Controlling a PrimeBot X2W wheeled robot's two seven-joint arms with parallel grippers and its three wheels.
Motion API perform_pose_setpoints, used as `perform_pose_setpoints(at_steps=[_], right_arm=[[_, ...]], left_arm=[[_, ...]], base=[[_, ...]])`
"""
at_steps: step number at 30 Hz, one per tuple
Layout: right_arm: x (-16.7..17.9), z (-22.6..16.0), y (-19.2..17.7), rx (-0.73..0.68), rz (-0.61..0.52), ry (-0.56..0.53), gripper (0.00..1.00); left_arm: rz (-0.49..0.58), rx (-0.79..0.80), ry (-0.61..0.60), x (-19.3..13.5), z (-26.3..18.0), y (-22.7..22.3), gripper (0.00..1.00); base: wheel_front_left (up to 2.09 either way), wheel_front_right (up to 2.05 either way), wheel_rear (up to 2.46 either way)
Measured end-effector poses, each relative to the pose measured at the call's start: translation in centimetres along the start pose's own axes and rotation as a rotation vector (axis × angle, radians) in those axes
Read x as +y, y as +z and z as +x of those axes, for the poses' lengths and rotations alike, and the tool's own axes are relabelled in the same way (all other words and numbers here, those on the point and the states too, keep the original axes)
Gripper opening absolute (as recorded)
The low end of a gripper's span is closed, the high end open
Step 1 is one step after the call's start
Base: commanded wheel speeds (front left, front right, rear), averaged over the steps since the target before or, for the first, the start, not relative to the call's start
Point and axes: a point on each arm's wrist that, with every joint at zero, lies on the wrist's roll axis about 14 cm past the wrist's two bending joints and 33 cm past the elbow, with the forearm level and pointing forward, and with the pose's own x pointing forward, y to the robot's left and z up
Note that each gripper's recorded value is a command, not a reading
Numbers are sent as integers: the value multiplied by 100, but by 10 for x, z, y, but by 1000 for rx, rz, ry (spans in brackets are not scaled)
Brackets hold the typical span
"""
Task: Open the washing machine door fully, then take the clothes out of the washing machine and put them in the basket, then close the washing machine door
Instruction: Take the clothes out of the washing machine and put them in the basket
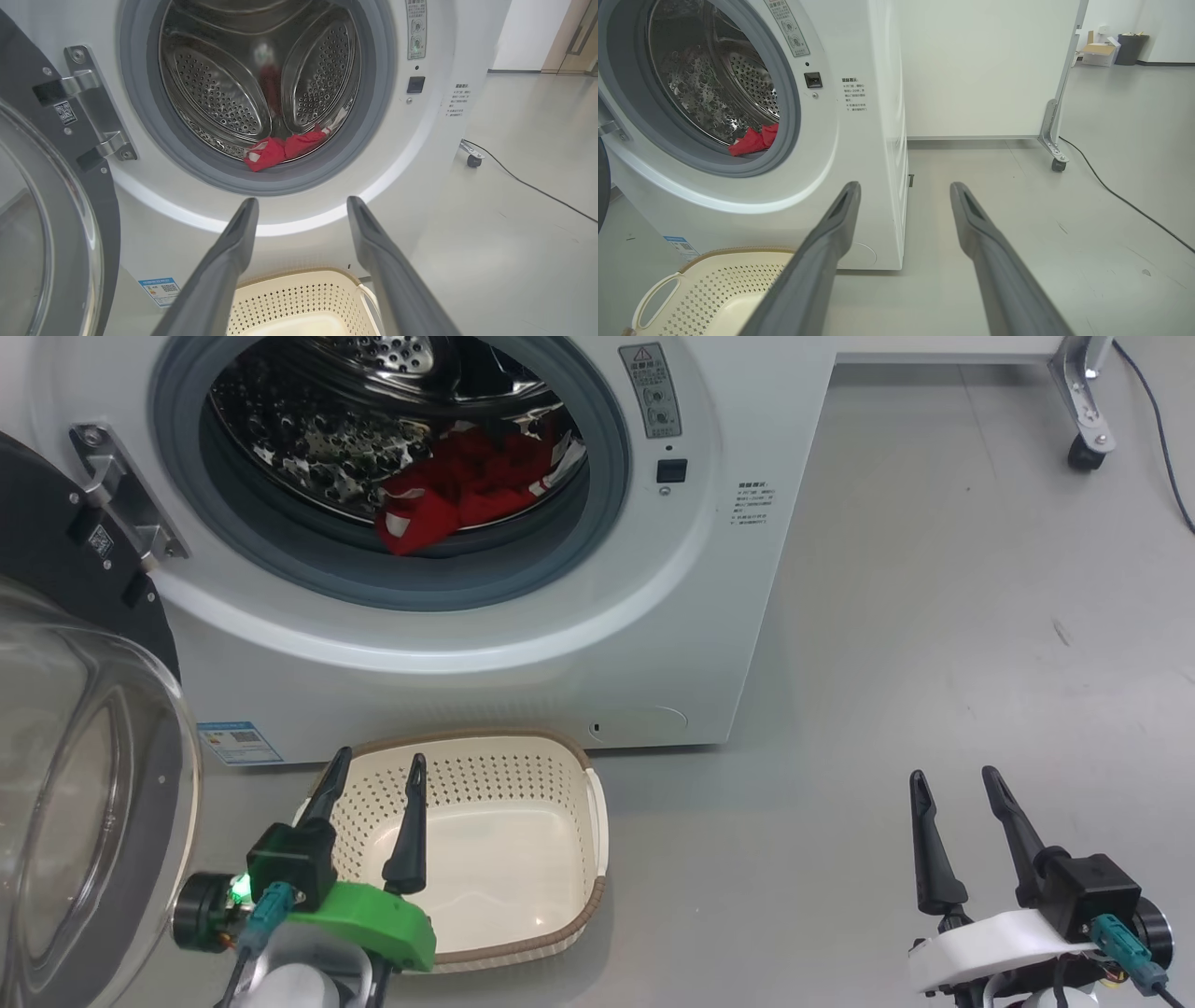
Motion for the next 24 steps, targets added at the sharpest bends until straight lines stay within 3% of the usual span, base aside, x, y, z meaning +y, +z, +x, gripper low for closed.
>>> perform_pose_setpoints(at_steps=[7, 16, 24], right_arm=[[2, 12, -5, 13, -16, 19, 100], [-4, 28, -15, 40, -23, 17, 100], [-14, 44, -27, 66, -42, -2, 100]], left_arm=[[-96, 108, -81, -17, 35, -16, 100], [-115, 272, -139, -26, 84, -41, 100], [-122, 334, -201, -32, 150, -35, 100]], base=[[0, 0, 0], [0, 0, 0], [0, 0, 0]])
